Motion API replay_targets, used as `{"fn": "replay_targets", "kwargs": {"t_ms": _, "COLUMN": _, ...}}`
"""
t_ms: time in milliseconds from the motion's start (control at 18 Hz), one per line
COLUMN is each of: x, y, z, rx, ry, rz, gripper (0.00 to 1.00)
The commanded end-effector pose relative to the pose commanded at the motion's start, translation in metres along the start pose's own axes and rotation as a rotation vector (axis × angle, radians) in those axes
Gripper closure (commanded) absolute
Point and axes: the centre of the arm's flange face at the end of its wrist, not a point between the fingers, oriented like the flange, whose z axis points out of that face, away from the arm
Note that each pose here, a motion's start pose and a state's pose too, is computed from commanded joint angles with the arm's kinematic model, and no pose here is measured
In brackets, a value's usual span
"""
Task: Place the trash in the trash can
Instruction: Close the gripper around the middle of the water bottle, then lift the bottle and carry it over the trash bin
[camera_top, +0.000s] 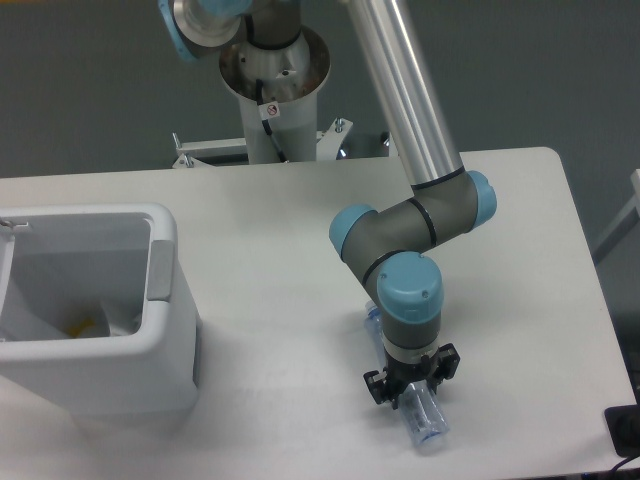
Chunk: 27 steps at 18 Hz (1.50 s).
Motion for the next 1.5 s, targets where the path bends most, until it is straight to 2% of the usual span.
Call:
{"fn": "replay_targets", "kwargs": {"t_ms": 167, "x": 0.0, "y": -0.002, "z": -0.01, "rx": 0.014, "ry": 0.001, "rz": 0.01, "gripper": 0.34}}
{"fn": "replay_targets", "kwargs": {"t_ms": 278, "x": 0.0, "y": -0.002, "z": -0.019, "rx": 0.025, "ry": 0.002, "rz": 0.009, "gripper": 0.39}}
{"fn": "replay_targets", "kwargs": {"t_ms": 500, "x": -0.001, "y": -0.009, "z": -0.04, "rx": 0.061, "ry": 0.0, "rz": 0.013, "gripper": 0.39}}
{"fn": "replay_targets", "kwargs": {"t_ms": 667, "x": -0.003, "y": -0.017, "z": -0.078, "rx": 0.123, "ry": 0.01, "rz": 0.007, "gripper": 0.39}}
{"fn": "replay_targets", "kwargs": {"t_ms": 778, "x": -0.001, "y": -0.032, "z": -0.121, "rx": 0.21, "ry": 0.077, "rz": -0.006, "gripper": 0.39}}
{"fn": "replay_targets", "kwargs": {"t_ms": 889, "x": 0.005, "y": -0.049, "z": -0.204, "rx": 0.352, "ry": 0.172, "rz": -0.07, "gripper": 0.39}}
{"fn": "replay_targets", "kwargs": {"t_ms": 944, "x": 0.007, "y": -0.052, "z": -0.231, "rx": 0.394, "ry": 0.192, "rz": -0.084, "gripper": 0.39}}
{"fn": "replay_targets", "kwargs": {"t_ms": 1111, "x": 0.023, "y": -0.051, "z": -0.326, "rx": 0.535, "ry": 0.356, "rz": -0.091, "gripper": 0.39}}
{"fn": "replay_targets", "kwargs": {"t_ms": 1278, "x": 0.048, "y": -0.048, "z": -0.403, "rx": 0.645, "ry": 0.436, "rz": -0.042, "gripper": 0.39}}
{"fn": "replay_targets", "kwargs": {"t_ms": 1389, "x": 0.089, "y": -0.036, "z": -0.438, "rx": 0.682, "ry": 0.475, "rz": 0.019, "gripper": 0.39}}
{"fn": "replay_targets", "kwargs": {"t_ms": 1500, "x": 0.13, "y": -0.021, "z": -0.457, "rx": 0.686, "ry": 0.511, "rz": 0.07, "gripper": 0.39}}
